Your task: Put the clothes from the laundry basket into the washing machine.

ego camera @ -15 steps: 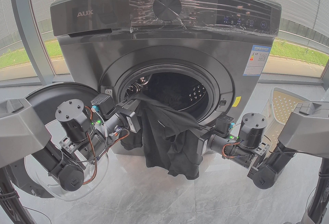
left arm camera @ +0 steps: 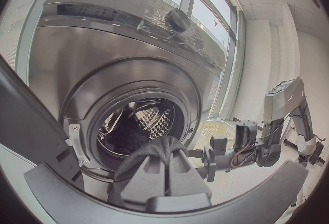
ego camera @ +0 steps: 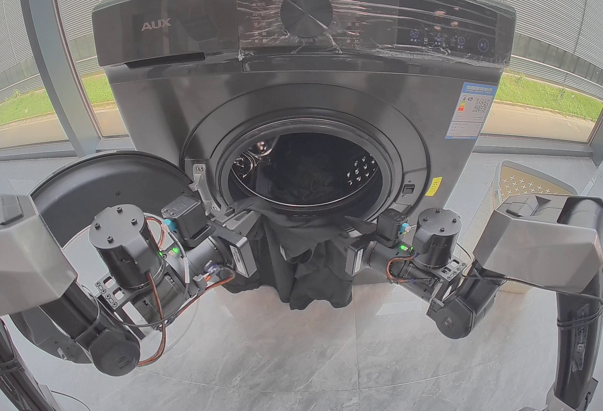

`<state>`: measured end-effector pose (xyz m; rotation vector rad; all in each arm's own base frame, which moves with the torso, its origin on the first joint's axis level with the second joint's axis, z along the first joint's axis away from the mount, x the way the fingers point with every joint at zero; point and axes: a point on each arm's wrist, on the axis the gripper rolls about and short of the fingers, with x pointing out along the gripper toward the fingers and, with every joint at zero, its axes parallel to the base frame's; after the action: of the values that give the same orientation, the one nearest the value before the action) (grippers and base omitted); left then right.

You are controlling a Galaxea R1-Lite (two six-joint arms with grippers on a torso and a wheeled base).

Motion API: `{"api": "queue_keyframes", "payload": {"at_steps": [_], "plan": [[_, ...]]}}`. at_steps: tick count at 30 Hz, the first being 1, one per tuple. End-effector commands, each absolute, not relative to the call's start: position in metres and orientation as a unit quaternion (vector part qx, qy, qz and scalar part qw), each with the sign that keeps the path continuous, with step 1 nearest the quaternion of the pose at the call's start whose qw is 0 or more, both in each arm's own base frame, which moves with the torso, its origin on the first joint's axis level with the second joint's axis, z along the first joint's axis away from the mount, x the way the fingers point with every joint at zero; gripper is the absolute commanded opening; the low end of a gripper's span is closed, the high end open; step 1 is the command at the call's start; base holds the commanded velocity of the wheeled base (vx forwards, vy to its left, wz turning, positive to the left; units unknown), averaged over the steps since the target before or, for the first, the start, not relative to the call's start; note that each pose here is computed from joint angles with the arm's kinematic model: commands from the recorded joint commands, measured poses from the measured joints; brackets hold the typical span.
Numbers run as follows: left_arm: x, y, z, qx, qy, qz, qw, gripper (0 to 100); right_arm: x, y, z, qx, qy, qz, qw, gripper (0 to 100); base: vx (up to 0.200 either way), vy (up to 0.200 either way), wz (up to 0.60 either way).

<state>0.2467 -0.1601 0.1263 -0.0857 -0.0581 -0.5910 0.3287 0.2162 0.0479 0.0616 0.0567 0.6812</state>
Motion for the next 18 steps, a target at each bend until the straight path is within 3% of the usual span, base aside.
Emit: {"api": "queue_keyframes", "payload": {"at_steps": [1, 14, 18], "plan": [[0.238, -0.167, 0.130, -0.043, -0.032, -0.307, 0.950, 0, 0.324, 0.217, 0.025, 0.021, 0.063, 0.337, 0.939, 100, 0.000, 0.000, 0.00], [0.247, -0.173, 0.131, -0.045, -0.038, -0.296, 0.953, 0, 0.312, 0.220, 0.001, 0.007, 0.106, 0.344, 0.933, 100, 0.000, 0.000, 0.00], [0.256, -0.176, 0.131, -0.046, -0.039, -0.281, 0.958, 0, 0.297, 0.226, -0.004, -0.003, 0.121, 0.368, 0.922, 100, 0.000, 0.000, 0.00]]}}
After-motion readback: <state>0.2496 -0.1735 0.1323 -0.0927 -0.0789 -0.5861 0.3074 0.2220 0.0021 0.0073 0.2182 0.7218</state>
